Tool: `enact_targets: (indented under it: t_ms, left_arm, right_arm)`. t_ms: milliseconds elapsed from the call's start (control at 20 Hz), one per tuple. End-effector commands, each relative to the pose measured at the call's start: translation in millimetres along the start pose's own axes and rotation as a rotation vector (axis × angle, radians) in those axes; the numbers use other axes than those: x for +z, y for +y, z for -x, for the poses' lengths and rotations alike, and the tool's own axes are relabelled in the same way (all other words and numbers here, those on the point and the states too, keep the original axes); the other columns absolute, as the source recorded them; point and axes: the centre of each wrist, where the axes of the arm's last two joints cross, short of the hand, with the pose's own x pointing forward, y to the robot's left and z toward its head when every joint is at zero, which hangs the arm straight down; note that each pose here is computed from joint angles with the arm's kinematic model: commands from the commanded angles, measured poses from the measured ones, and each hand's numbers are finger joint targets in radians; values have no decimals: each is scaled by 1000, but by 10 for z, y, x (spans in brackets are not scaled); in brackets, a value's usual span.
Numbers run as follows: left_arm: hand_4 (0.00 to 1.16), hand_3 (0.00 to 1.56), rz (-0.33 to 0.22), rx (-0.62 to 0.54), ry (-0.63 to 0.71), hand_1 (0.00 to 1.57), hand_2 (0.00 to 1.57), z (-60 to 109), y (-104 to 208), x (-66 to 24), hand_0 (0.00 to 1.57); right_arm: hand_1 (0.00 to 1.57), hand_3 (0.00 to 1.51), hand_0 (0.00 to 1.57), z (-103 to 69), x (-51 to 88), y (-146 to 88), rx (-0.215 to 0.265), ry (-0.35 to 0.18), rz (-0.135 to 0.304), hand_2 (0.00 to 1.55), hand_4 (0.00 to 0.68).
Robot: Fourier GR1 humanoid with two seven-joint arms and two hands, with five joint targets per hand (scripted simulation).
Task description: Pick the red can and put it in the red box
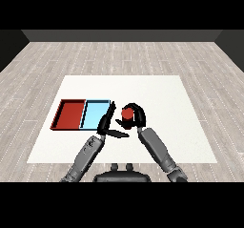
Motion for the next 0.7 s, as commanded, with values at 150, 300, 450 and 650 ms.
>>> enact_targets:
  t_ms: [150, 300, 450, 650]
  left_arm:
    - [0, 0, 10, -4, 51, 0, 0, 71, 3, 60, 0]
    - [0, 0, 6, -44, 70, 0, 0, 60, 16, -132, 0]
    - [0, 0, 33, -47, 31, 0, 0, 157, -130, -111, 0]
    - [0, 0, 40, -44, 77, 0, 0, 145, 5, -190, 0]
  right_arm:
    - [1413, 1405, 1413, -103, -58, 215, -18, -3, -33, 1432, 617]
    - [1430, 1400, 1430, -192, -14, 166, -44, -22, -74, 1433, 626]
    - [1434, 1403, 1434, -176, 55, 269, -24, -30, -64, 1439, 601]
    - [1451, 1383, 1451, -170, 120, 378, -50, -24, -80, 1426, 614]
